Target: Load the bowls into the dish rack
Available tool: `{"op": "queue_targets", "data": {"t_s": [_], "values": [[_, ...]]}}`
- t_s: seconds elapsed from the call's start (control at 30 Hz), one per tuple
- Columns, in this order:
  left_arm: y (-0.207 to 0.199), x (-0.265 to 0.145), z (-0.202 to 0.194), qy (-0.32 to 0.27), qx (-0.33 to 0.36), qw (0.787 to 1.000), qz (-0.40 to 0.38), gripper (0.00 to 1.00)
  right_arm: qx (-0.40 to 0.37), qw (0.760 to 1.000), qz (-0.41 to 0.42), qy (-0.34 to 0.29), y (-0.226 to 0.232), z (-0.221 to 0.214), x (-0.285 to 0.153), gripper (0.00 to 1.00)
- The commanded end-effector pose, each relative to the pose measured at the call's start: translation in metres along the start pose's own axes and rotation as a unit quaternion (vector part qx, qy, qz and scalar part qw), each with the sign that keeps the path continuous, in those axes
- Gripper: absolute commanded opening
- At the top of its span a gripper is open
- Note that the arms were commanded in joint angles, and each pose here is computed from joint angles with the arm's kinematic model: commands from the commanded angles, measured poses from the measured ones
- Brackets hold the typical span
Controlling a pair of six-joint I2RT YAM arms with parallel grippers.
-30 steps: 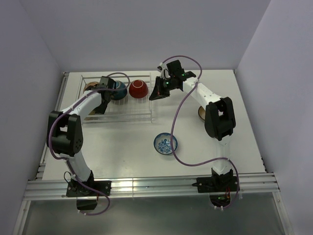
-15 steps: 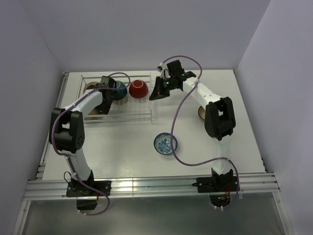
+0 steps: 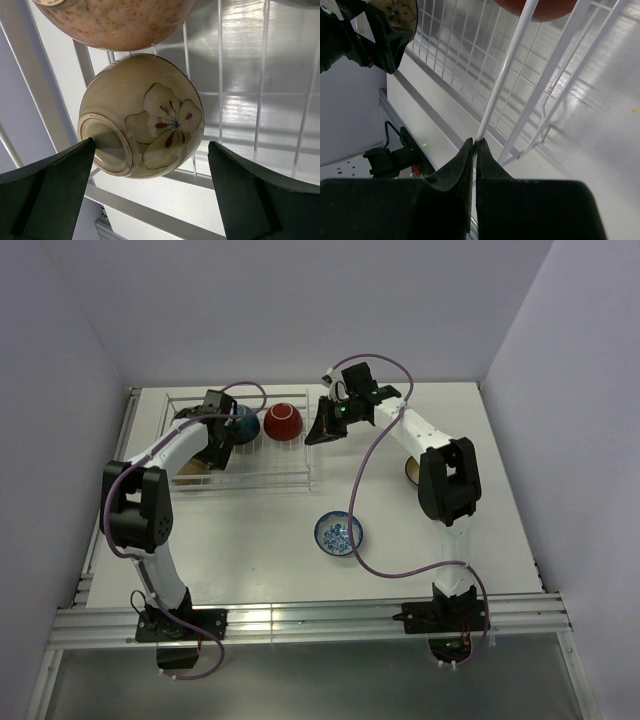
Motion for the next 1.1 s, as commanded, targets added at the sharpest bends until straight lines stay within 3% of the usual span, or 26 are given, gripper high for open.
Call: {"op": "queue_targets", "data": {"t_s": [0.0, 0.4, 0.47, 0.5, 0.6, 0.7, 0.87, 1.07], "values": [[-0.005, -0.014, 0.008, -0.025, -0.025, 0.998, -0.053, 1.00, -0.033, 0.999, 0.001, 0.013, -0.001, -0.004, 0.011, 0.00], [0.030, -0.061, 0.026, -0.084, -0.051, 0.994, -0.039, 1.00, -0.045, 0.999, 0.000, 0.008, 0.001, -0.001, 0.009, 0.00], [0.034, -0.070, 0.029, -0.098, -0.062, 0.992, -0.054, 1.00, -0.050, 0.999, -0.001, 0.008, 0.002, 0.000, 0.008, 0.14], [0.039, -0.076, 0.029, -0.107, -0.068, 0.990, -0.063, 0.99, -0.052, 0.999, -0.001, 0.007, 0.003, 0.000, 0.007, 0.32], [0.048, -0.097, 0.035, -0.151, -0.085, 0.977, -0.122, 0.99, -0.060, 0.998, -0.006, -0.006, 0.005, 0.001, 0.002, 0.61], [0.059, -0.119, 0.040, -0.209, -0.111, 0.955, -0.177, 0.99, -0.068, 0.998, -0.007, -0.017, 0.009, 0.003, -0.004, 0.76], [0.079, -0.149, 0.042, -0.282, -0.138, 0.920, -0.234, 0.99, -0.080, 0.996, -0.017, -0.035, 0.015, 0.006, -0.019, 0.91], [0.085, -0.175, 0.046, -0.349, -0.149, 0.885, -0.269, 0.99, -0.090, 0.994, -0.019, -0.064, 0.015, 0.014, -0.066, 0.93]]}}
Point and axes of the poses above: each gripper's point midway between its finger pads, its own x axis out along the fingers, its own y axis along the line the jaws close on, z = x × y, the point moved 7 cm from there along -x, back along the fingers, and after that the axes turned 8 degrees about x, right-handed, at the moved point
